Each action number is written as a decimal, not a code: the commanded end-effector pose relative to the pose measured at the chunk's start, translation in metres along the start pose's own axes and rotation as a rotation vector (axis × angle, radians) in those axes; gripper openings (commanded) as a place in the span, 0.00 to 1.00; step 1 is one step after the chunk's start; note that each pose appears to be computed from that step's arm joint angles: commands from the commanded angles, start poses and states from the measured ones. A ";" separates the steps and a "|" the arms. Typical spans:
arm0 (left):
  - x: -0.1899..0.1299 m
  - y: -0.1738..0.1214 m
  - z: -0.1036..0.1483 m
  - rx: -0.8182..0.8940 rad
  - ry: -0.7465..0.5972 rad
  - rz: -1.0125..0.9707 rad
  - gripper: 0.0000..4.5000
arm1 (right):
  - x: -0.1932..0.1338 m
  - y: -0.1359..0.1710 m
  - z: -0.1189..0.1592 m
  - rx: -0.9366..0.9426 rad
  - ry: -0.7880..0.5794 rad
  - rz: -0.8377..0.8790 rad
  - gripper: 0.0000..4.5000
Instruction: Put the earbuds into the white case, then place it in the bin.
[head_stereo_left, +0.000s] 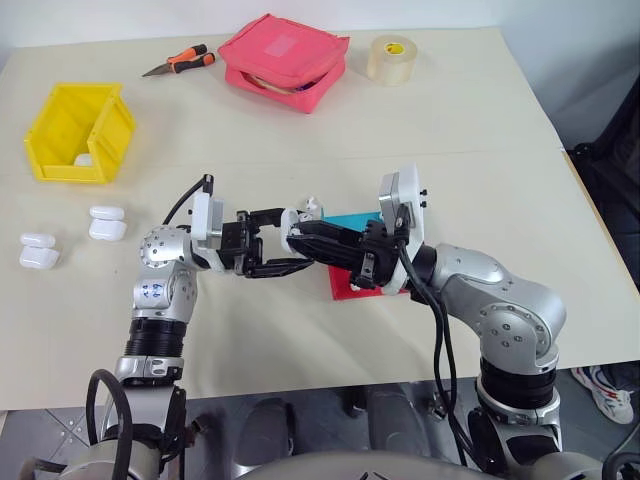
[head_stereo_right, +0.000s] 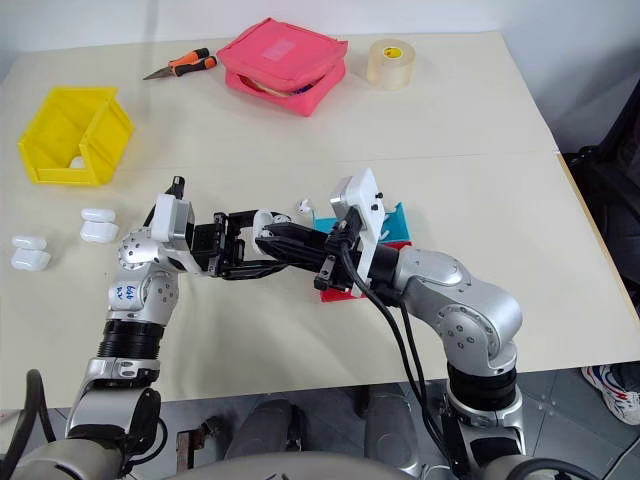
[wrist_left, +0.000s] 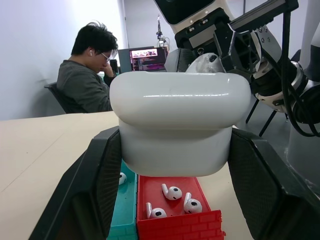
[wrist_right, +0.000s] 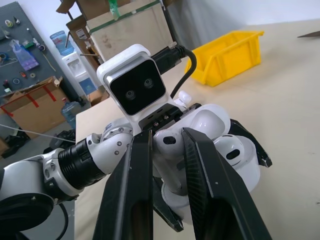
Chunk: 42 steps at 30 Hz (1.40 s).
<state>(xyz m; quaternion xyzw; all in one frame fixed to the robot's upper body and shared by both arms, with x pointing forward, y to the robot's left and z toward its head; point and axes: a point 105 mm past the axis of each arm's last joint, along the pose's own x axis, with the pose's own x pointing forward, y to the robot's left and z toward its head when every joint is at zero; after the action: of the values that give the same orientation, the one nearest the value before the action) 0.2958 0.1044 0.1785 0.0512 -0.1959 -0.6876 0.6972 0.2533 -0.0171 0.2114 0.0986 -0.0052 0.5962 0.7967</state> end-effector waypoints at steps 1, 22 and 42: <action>0.008 0.002 0.017 0.056 -0.053 -0.022 0.62 | -0.001 -0.007 -0.011 -0.006 0.016 -0.041 0.11; -0.003 0.014 0.022 0.108 -0.045 0.075 0.62 | -0.024 -0.018 -0.031 -0.159 0.245 -0.052 0.11; -0.002 0.010 0.018 0.102 -0.024 0.069 0.62 | -0.011 -0.010 -0.009 -0.259 0.233 0.038 0.55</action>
<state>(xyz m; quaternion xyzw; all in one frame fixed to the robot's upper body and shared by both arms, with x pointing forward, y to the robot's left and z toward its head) 0.3030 0.1075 0.1776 0.0609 -0.1928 -0.6604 0.7232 0.2577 -0.0280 0.2075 -0.0693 -0.0090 0.6150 0.7854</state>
